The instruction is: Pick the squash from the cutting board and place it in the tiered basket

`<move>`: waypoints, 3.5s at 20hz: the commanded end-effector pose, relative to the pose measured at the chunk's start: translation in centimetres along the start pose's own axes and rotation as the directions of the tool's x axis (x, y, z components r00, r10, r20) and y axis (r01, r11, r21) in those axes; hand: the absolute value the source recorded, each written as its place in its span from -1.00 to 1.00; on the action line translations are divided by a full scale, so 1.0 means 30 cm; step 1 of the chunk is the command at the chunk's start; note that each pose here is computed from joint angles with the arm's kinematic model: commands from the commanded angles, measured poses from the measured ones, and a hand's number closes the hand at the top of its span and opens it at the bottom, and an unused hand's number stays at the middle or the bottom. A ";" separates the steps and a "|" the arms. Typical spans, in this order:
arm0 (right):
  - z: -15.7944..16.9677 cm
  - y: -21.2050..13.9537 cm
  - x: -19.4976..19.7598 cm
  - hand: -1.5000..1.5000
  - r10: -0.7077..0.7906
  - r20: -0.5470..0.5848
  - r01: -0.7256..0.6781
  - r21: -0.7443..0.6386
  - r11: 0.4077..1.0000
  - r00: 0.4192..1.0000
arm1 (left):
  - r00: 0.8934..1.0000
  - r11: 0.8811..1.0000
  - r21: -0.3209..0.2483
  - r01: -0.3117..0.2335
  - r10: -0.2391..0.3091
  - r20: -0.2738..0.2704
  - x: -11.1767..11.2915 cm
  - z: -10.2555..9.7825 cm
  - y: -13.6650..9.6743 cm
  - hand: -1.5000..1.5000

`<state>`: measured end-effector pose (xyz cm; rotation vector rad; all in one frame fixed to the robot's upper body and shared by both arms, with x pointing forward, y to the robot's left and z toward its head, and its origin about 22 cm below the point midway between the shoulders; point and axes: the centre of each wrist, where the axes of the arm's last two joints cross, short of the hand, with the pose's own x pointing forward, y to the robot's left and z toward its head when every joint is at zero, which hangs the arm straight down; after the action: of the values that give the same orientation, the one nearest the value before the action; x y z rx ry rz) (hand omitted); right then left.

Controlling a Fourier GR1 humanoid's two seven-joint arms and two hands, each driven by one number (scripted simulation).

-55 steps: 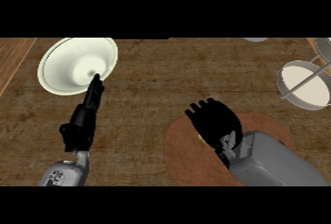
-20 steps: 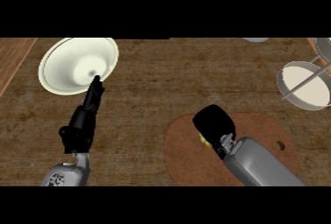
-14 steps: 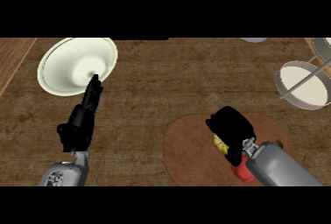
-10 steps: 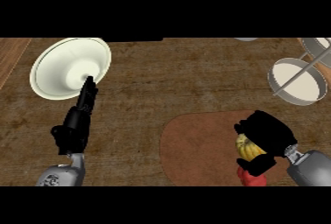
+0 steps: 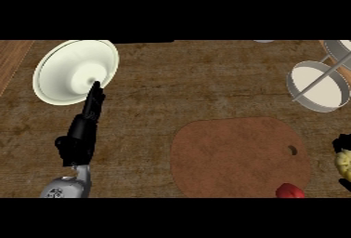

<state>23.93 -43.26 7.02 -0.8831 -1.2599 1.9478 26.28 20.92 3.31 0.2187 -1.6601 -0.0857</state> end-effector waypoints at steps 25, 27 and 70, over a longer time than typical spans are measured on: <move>0.443 -0.694 -0.380 1.00 -0.516 0.022 0.486 -0.375 0.789 0.856 | 1.000 1.000 -0.031 0.000 0.000 0.003 -0.003 -0.009 0.000 0.00; 0.395 -0.670 -0.399 1.00 -0.474 -0.023 0.425 -0.406 0.809 0.880 | 0.999 0.999 -0.049 0.011 -0.010 0.032 -0.005 -0.039 -0.081 0.00; 0.378 -0.483 -0.622 -1.00 -0.972 0.015 0.702 -0.694 0.159 0.235 | 0.998 0.998 -0.061 -0.025 0.028 0.049 0.038 -0.040 -0.068 0.00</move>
<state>30.10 -57.10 27.79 -0.5773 -1.5764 0.4169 27.66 19.12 4.07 0.1572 -1.6922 -0.1365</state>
